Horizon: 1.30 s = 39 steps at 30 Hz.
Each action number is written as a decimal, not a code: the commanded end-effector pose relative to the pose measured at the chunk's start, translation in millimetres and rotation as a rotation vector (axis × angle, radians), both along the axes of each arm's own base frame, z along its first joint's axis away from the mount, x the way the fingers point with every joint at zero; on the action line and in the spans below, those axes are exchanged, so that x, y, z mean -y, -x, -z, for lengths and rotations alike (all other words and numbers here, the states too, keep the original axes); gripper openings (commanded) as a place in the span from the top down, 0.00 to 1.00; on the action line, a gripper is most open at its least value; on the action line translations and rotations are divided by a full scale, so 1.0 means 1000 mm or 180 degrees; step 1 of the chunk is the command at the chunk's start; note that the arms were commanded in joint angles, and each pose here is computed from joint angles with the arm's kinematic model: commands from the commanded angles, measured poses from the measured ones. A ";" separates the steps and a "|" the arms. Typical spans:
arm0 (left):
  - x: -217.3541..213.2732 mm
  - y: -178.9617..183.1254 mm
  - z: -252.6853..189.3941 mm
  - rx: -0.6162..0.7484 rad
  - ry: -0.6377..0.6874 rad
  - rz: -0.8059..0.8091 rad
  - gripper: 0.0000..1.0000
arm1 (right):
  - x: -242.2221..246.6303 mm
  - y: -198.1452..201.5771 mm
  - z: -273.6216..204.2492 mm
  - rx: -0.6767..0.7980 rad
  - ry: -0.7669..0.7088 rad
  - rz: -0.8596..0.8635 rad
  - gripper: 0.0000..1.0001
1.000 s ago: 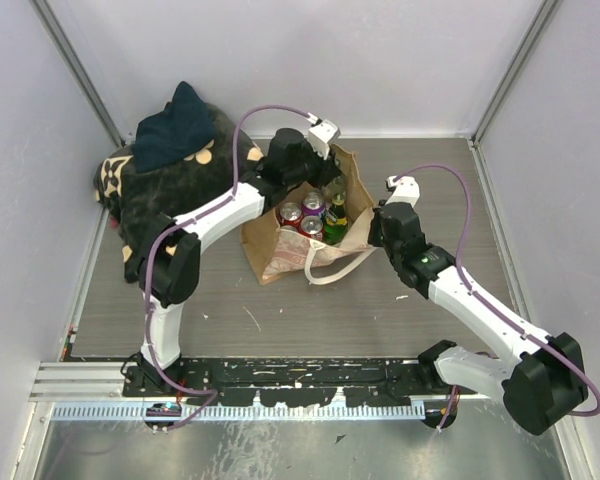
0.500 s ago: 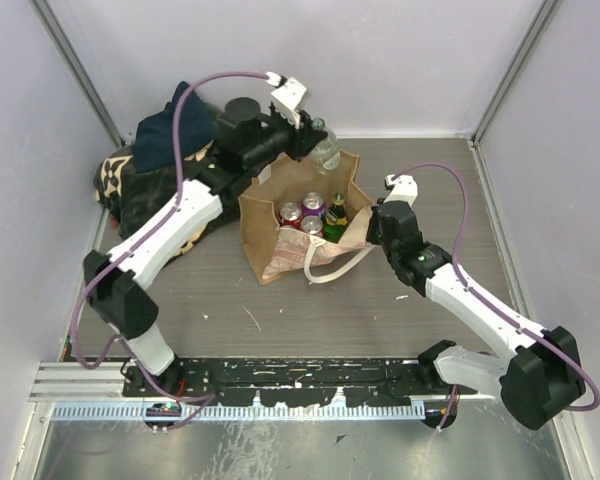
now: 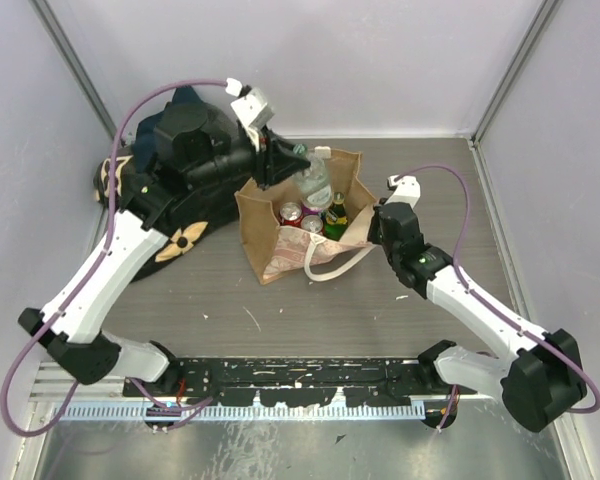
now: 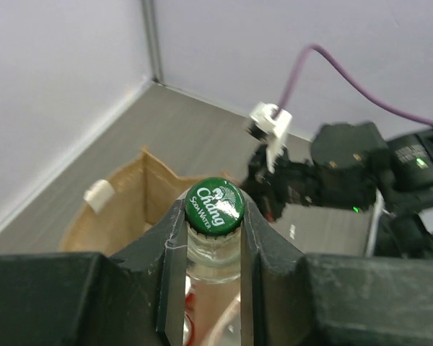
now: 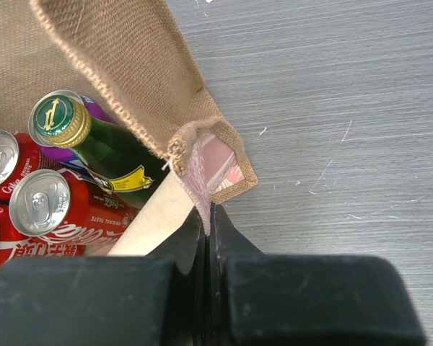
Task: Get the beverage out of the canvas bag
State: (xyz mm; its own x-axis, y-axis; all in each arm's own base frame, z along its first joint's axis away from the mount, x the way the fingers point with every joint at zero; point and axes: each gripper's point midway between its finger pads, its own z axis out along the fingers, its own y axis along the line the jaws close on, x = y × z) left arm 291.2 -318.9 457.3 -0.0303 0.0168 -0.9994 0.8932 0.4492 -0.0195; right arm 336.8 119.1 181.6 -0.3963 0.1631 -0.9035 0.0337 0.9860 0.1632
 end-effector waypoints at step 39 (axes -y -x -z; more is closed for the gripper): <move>0.142 0.105 0.220 -0.0002 -0.0553 0.1101 1.00 | 0.029 0.010 -0.033 0.0310 0.0082 0.0314 0.99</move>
